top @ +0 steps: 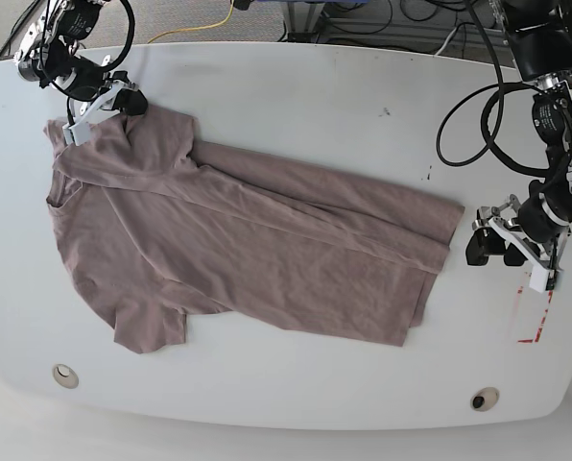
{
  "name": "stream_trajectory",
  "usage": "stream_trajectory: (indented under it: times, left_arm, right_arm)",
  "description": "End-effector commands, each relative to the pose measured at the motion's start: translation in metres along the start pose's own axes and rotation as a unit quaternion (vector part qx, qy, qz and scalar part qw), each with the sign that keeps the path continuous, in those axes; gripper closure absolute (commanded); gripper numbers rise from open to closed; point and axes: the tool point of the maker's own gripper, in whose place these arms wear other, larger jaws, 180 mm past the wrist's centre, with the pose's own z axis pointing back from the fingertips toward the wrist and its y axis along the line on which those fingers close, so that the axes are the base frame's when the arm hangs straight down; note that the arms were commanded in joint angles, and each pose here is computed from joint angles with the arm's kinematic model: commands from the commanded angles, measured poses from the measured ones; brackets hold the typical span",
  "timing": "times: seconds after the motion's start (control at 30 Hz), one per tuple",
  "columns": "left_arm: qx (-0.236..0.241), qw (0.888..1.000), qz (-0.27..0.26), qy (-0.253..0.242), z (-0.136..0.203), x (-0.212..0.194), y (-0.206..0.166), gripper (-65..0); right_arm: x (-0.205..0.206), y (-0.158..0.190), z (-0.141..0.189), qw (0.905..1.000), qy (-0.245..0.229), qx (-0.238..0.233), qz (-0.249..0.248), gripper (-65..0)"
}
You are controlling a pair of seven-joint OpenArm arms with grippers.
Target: Layout the t-shirt on the table in an organized manner, then fold the t-shirt properly
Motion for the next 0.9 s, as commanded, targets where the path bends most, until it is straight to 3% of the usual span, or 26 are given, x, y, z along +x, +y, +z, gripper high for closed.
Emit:
stream_trajectory:
  times: [0.0,0.13,0.37,0.53,0.87]
  left_arm:
    - [0.000,1.000,-0.011,-0.026,0.006,0.017,0.000,-41.5]
    - [0.000,1.000,-0.009,-0.019,0.005,0.011,0.000,-41.5]
    - [-0.001,1.000,-0.009,-0.018,0.005,0.010,0.000,-41.5]
    - [-0.001,1.000,-0.009,-0.017,0.005,0.010,-0.001,-41.5]
    - [-0.001,1.000,-0.009,-0.017,0.005,0.009,-0.001,-41.5]
  right_arm:
    - [0.021,-0.001,0.013,0.9992,-0.019,-0.013,0.033,0.0]
    - [0.044,0.011,0.019,0.9970,-0.041,-0.011,0.064,0.0]
    - [0.091,0.045,0.024,0.9878,-0.116,0.065,0.081,0.0]
    - [0.121,0.053,0.028,0.9814,-0.146,0.074,0.101,0.0]
    - [0.167,0.048,0.020,0.9760,-0.176,0.104,0.075,0.0]
